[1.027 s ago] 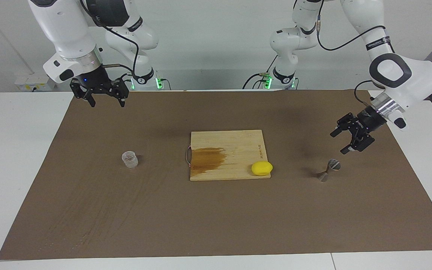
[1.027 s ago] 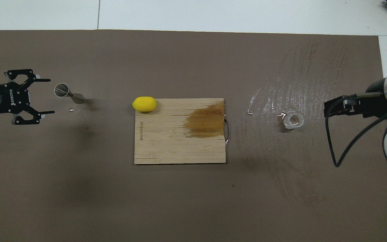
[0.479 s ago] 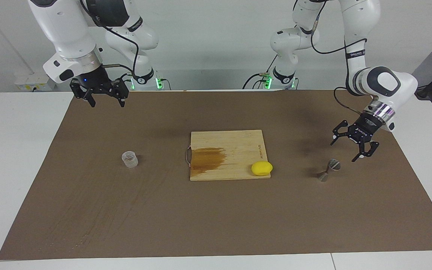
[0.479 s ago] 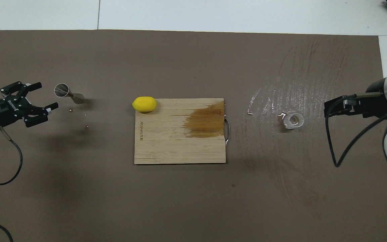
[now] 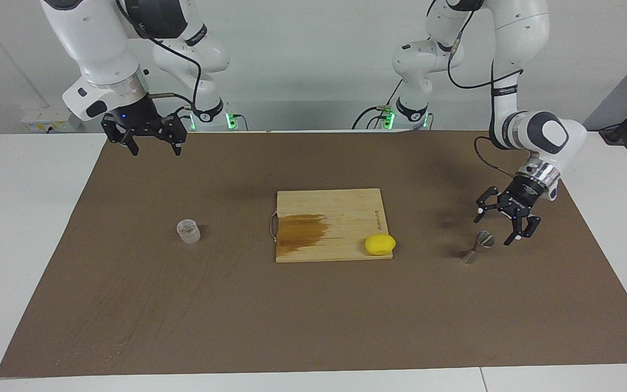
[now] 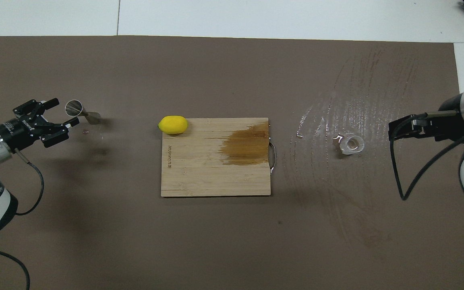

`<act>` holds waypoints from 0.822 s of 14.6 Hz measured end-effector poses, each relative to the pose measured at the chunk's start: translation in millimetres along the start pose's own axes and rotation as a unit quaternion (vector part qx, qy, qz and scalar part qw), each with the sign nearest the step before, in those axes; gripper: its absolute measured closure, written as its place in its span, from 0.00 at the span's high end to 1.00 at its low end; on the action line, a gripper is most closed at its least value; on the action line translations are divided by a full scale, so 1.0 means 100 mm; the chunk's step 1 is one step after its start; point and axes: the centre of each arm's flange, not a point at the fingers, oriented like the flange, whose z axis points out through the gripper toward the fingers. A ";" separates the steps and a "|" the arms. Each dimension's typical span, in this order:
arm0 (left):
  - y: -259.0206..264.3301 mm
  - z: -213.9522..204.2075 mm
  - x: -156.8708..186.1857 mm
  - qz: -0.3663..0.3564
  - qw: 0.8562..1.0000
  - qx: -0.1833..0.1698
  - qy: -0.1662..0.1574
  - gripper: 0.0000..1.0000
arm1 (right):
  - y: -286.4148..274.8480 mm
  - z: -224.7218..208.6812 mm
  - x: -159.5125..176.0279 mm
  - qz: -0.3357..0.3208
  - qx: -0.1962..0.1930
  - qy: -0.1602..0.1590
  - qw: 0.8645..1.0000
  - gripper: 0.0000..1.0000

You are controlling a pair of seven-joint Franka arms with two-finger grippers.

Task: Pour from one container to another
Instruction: 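Open the left gripper and close it around the small metal cup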

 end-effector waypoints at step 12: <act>-0.04 0.13 0.06 -0.017 1.000 -0.005 0.002 0.50 | 0.00 0.00 0.00 0.000 0.000 0.000 1.000 1.00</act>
